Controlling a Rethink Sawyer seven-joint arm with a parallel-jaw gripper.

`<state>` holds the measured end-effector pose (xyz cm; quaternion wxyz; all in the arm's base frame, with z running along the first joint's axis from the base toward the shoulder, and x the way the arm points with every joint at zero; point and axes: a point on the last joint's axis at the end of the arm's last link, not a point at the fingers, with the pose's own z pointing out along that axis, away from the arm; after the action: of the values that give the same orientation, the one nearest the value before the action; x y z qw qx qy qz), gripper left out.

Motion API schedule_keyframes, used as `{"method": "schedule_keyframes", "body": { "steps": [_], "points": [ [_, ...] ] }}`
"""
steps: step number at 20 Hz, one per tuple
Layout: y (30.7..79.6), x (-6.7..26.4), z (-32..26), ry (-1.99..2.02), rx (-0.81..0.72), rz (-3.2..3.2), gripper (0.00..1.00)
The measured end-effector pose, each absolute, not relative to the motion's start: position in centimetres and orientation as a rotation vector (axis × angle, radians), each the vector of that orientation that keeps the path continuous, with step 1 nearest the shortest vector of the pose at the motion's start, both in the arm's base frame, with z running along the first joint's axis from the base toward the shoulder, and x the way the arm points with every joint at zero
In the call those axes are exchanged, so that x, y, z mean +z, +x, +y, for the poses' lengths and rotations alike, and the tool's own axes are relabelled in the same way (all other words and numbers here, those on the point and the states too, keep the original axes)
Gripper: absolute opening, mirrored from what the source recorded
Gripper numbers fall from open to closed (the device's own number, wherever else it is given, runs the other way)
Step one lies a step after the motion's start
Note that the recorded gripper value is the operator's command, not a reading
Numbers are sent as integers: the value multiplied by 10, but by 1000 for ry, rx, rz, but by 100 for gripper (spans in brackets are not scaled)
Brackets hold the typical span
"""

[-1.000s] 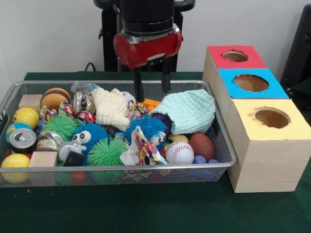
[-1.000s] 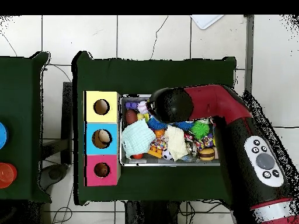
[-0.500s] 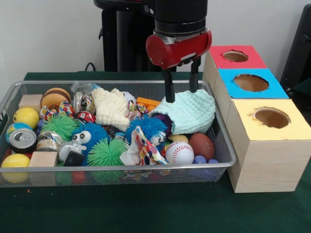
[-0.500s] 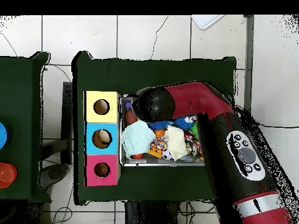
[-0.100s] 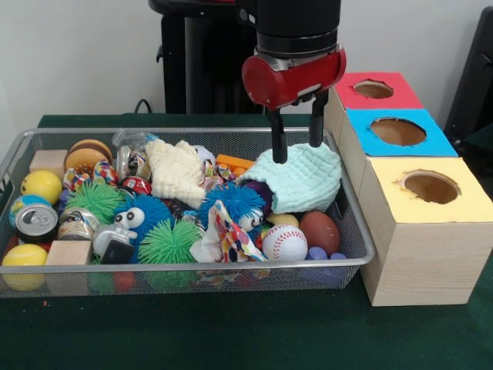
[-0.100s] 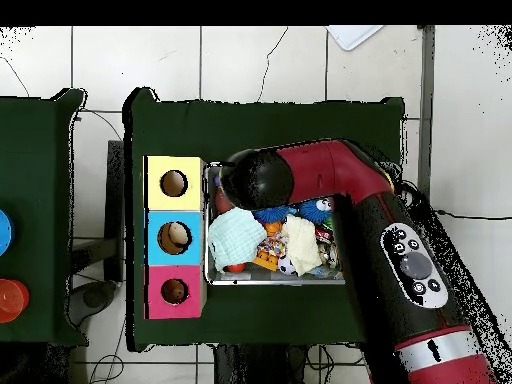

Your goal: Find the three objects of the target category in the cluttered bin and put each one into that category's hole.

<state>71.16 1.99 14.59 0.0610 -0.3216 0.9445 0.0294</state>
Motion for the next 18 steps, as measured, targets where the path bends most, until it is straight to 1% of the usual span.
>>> {"method": "schedule_keyframes", "body": {
  "steps": [1, 14, 18],
  "points": [
    [711, 145, 18, -969, 85, 2859, 0],
    [718, 136, 9, -917, 54, 2804, 0],
    [727, 125, 13, -882, 57, 2727, 0]
  ]
}}
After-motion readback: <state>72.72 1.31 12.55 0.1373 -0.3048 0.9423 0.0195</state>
